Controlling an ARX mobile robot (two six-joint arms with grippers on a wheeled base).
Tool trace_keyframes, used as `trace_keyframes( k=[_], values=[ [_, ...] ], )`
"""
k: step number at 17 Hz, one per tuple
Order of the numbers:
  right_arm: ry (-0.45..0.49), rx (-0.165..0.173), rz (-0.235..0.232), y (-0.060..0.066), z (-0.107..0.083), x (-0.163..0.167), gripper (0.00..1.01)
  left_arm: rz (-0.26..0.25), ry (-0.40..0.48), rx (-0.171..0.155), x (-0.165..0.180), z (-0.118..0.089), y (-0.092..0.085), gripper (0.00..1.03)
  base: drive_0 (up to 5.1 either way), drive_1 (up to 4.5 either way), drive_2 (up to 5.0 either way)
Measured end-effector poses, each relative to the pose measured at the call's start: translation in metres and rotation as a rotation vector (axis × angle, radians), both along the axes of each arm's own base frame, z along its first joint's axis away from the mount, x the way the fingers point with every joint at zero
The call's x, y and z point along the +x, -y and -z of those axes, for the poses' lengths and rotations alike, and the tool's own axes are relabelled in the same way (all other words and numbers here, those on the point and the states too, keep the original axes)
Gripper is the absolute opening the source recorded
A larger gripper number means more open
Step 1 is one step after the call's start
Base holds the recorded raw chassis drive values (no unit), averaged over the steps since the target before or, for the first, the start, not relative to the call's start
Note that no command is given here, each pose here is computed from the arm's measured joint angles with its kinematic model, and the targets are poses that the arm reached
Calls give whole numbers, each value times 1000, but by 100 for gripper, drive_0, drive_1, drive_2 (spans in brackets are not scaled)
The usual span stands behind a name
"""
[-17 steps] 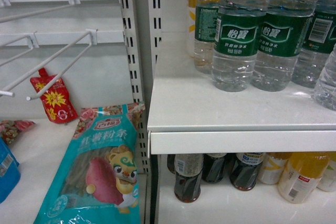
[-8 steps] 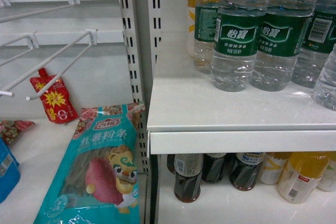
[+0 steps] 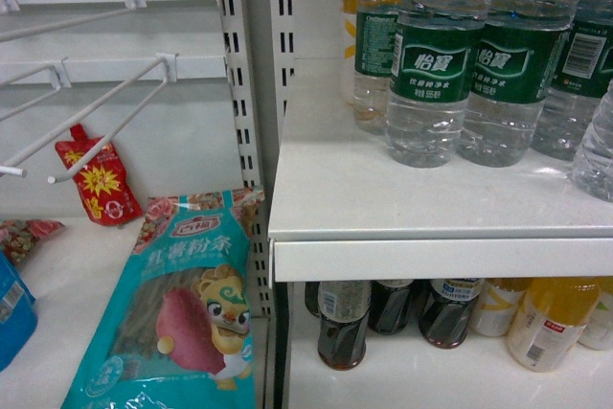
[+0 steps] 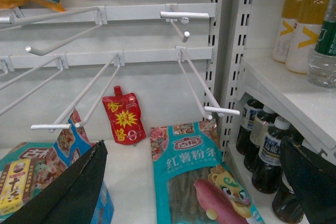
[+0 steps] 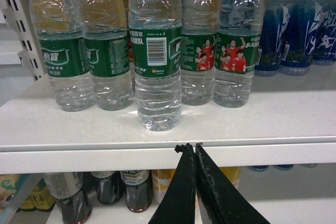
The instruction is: Move water from second to third shelf
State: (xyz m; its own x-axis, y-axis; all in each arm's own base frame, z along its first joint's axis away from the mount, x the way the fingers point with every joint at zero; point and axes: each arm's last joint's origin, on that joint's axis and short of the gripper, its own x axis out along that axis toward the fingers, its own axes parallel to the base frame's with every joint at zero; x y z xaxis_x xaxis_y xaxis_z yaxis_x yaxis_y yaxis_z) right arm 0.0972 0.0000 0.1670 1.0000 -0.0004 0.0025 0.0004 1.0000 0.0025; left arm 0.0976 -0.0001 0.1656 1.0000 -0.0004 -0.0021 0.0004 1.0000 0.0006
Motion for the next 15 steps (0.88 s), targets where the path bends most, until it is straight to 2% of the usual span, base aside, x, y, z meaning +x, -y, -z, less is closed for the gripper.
trace_keyframes(
  k=[4,7,8,11,15],
  values=[
    [2,0,0,0,0,0,4,0,0,0,0,0,0,98,0,0,0],
    [2,0,0,0,0,0,44,0,0,0,0,0,0,98,0,0,0],
    [2,0,0,0,0,0,53,0,0,0,0,0,0,98,0,0,0],
    [2,0,0,0,0,0,97,0,0,0,0,0,0,98,0,0,0],
    [2,0,0,0,0,0,98,0,0,0,0,0,0,98,0,0,0]
  ],
)
